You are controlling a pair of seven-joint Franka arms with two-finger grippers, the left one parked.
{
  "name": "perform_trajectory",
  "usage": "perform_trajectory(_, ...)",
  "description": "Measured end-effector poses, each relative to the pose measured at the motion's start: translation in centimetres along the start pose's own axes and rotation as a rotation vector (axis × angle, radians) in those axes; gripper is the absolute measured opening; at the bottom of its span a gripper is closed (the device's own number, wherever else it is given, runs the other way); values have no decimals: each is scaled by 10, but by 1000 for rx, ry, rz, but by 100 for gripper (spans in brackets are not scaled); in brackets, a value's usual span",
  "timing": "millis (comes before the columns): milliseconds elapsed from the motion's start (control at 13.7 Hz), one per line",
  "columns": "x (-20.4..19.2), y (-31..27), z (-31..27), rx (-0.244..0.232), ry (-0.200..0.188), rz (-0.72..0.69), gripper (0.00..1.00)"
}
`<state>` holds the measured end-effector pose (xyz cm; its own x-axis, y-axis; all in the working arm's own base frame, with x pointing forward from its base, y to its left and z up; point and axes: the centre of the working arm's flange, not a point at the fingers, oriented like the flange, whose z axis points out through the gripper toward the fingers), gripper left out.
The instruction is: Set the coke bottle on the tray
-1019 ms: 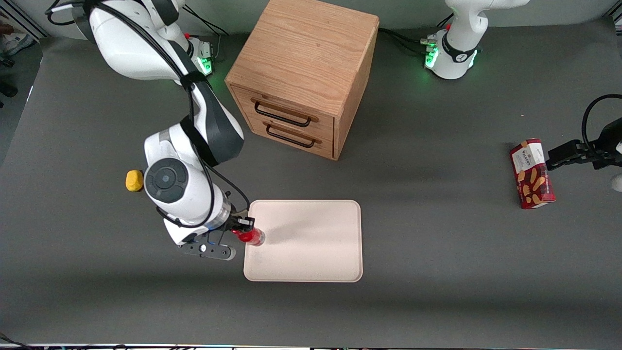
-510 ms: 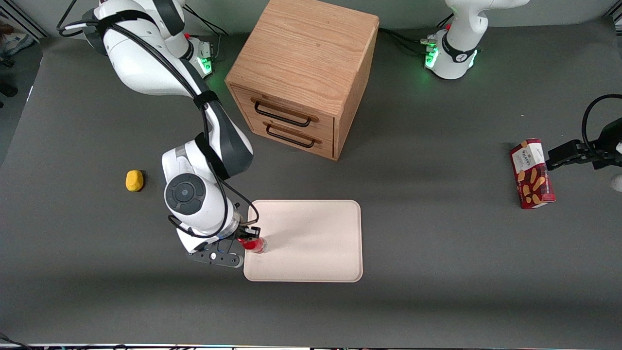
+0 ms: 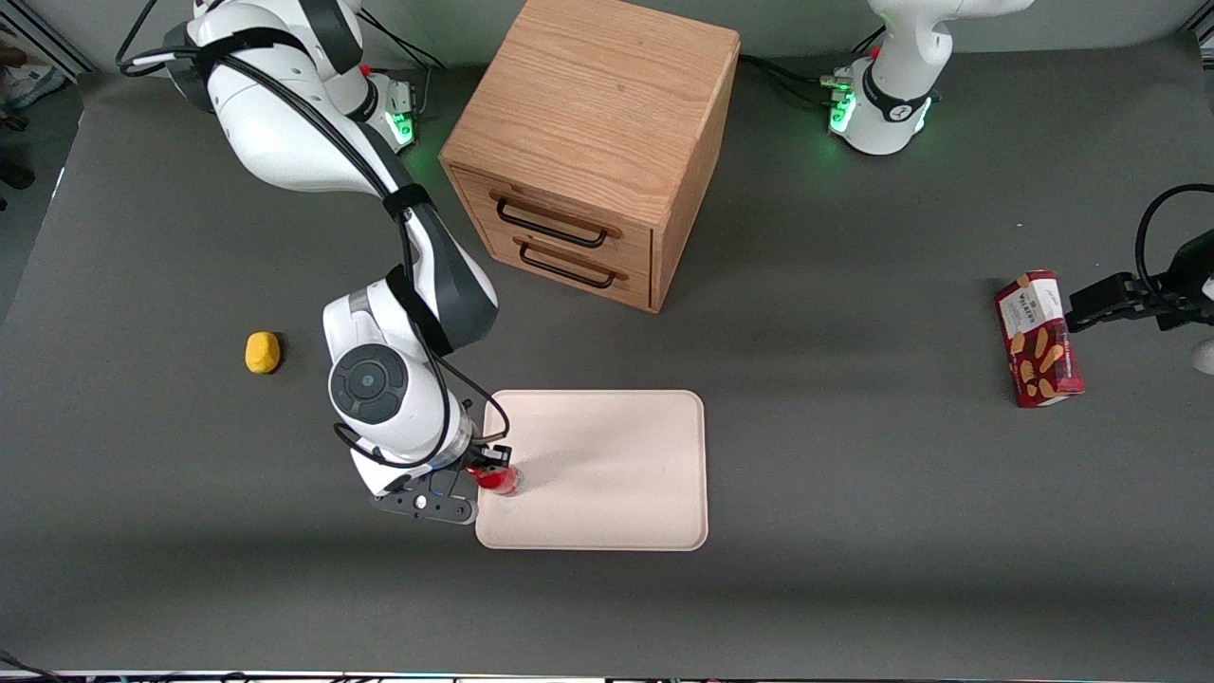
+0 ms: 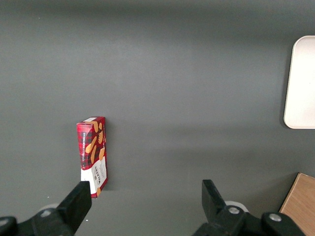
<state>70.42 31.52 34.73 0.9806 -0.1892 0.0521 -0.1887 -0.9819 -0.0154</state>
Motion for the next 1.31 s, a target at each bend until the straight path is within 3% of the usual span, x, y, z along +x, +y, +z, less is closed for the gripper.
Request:
perform_trajectory(146, 0, -1, -1, 2, 3, 15, 40)
perform_trajectory(583, 0, -1, -1, 2, 3, 20, 99)
perform_trajectory(947, -1, 0, -24, 3, 6, 20, 100)
perform_trajectory(1311, -30, 19, -143, -25, -43, 18, 100)
